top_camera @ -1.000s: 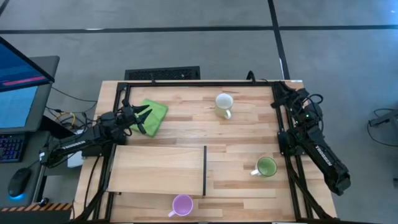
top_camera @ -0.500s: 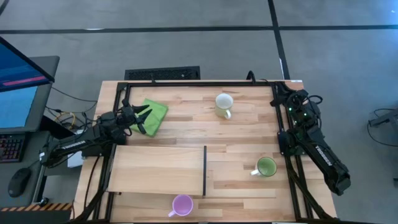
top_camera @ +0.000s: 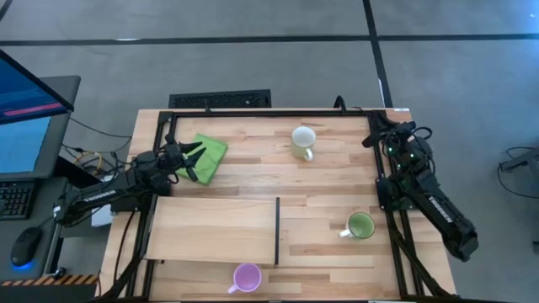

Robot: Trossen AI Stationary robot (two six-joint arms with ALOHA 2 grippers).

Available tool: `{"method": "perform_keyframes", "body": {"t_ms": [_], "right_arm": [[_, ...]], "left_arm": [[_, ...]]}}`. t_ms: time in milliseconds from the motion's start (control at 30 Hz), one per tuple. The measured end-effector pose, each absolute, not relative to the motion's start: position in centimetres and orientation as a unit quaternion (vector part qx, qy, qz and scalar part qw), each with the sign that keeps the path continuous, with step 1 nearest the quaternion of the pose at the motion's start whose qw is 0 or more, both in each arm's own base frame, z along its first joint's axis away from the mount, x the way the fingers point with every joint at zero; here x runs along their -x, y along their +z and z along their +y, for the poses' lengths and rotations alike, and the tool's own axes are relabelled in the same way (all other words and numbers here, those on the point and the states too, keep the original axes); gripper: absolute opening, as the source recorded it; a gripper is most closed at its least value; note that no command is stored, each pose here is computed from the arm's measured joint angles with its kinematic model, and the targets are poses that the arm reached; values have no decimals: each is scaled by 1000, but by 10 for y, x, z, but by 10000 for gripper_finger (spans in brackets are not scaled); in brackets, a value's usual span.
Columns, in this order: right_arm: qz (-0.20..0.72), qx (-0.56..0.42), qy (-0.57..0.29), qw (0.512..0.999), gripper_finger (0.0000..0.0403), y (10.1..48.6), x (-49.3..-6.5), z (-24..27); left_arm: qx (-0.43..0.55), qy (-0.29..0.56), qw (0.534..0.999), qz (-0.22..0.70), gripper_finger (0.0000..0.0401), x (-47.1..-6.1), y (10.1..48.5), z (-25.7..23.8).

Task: Stack small to large cups/mugs on shelf
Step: Put the light green mug on the shelf

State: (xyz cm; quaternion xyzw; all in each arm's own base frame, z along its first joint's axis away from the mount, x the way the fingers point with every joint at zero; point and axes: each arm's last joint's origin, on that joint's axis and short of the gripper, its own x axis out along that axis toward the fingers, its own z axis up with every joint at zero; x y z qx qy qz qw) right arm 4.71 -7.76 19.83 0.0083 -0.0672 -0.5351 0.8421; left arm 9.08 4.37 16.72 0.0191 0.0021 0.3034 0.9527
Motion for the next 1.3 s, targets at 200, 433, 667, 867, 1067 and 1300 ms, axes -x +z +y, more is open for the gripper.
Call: {"method": "perform_keyframes", "body": {"t_ms": [200, 433, 667, 867, 1067, 1300], "right_arm": [[-49, 8, -531, 846, 103, 197, -50, -75], [-42, 18, -549, 834, 103, 197, -53, -73], [-43, 26, -563, 825, 103, 199, -55, -70], [-31, 40, -569, 821, 103, 198, -57, -67], [-54, 34, -546, 835, 103, 202, -61, -64], [-116, 47, -393, 911, 103, 213, -69, -54]], "left_arm": [[-18, 304, 953, 2, 110, -91, 167, 44], [-17, 303, 953, 2, 110, -91, 167, 44], [-17, 304, 953, 1, 110, -91, 167, 44], [-13, 304, 953, 0, 110, -91, 167, 44], [-7, 303, 953, -2, 110, -91, 167, 44], [-7, 305, 952, -2, 110, -91, 167, 44]]}}
